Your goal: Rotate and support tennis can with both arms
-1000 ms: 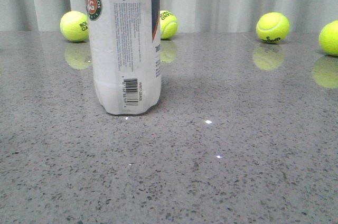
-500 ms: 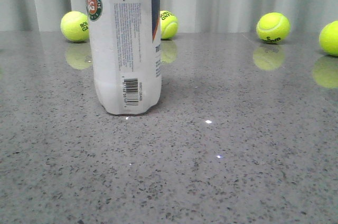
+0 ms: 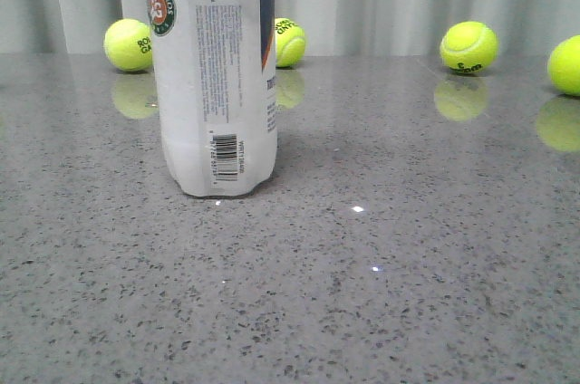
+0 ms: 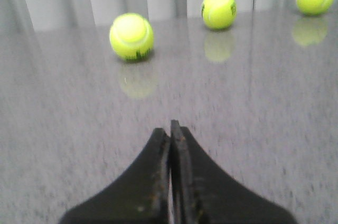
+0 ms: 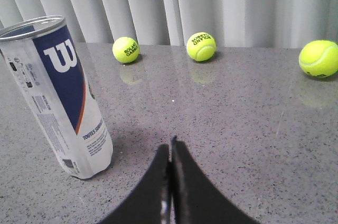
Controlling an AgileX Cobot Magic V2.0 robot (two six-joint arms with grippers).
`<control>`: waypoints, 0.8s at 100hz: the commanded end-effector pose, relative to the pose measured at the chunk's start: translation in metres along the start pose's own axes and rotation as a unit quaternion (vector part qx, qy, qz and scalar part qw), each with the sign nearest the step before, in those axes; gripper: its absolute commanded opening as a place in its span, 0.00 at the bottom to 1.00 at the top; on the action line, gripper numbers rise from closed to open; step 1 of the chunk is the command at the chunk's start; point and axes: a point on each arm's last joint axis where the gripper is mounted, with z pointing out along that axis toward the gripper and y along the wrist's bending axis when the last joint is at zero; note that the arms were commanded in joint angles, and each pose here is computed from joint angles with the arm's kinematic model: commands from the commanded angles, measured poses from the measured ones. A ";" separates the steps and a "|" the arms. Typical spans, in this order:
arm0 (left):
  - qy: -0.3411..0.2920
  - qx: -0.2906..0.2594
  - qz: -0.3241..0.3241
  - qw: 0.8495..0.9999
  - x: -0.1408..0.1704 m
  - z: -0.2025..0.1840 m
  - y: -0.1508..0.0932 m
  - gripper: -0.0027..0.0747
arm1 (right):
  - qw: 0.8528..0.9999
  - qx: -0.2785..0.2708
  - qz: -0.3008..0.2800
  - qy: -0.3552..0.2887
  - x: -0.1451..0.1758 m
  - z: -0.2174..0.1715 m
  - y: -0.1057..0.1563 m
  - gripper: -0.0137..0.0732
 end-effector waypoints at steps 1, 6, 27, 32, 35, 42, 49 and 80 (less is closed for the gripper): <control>-0.062 -0.011 -0.009 0.998 -0.001 -0.001 0.001 0.01 | 0.999 0.002 -0.002 -0.050 -0.015 -0.002 0.001 0.08; -0.072 -0.013 -0.009 0.997 -0.001 -0.001 0.001 0.01 | 0.999 0.002 -0.002 -0.049 -0.015 -0.001 0.001 0.08; -0.072 -0.013 -0.009 0.997 -0.001 -0.001 0.001 0.01 | 0.999 0.002 -0.002 -0.048 -0.015 -0.001 0.001 0.08; -0.072 -0.013 -0.009 0.997 -0.001 -0.001 0.001 0.01 | 0.999 0.002 -0.002 -0.048 -0.015 -0.001 0.001 0.08; -0.072 -0.013 -0.009 0.997 -0.001 -0.001 0.001 0.01 | 0.999 0.002 -0.002 -0.048 -0.015 -0.001 0.001 0.08; -0.072 -0.013 -0.009 0.997 -0.001 -0.001 0.001 0.01 | 0.999 0.002 -0.002 -0.048 -0.015 -0.001 0.001 0.08; -0.072 -0.013 -0.009 0.997 -0.001 -0.001 0.001 0.01 | 0.999 0.002 -0.002 -0.048 -0.015 -0.001 0.001 0.08; -0.072 -0.013 -0.009 0.997 -0.001 -0.001 0.001 0.01 | 0.999 0.002 -0.002 -0.048 -0.015 -0.001 0.001 0.08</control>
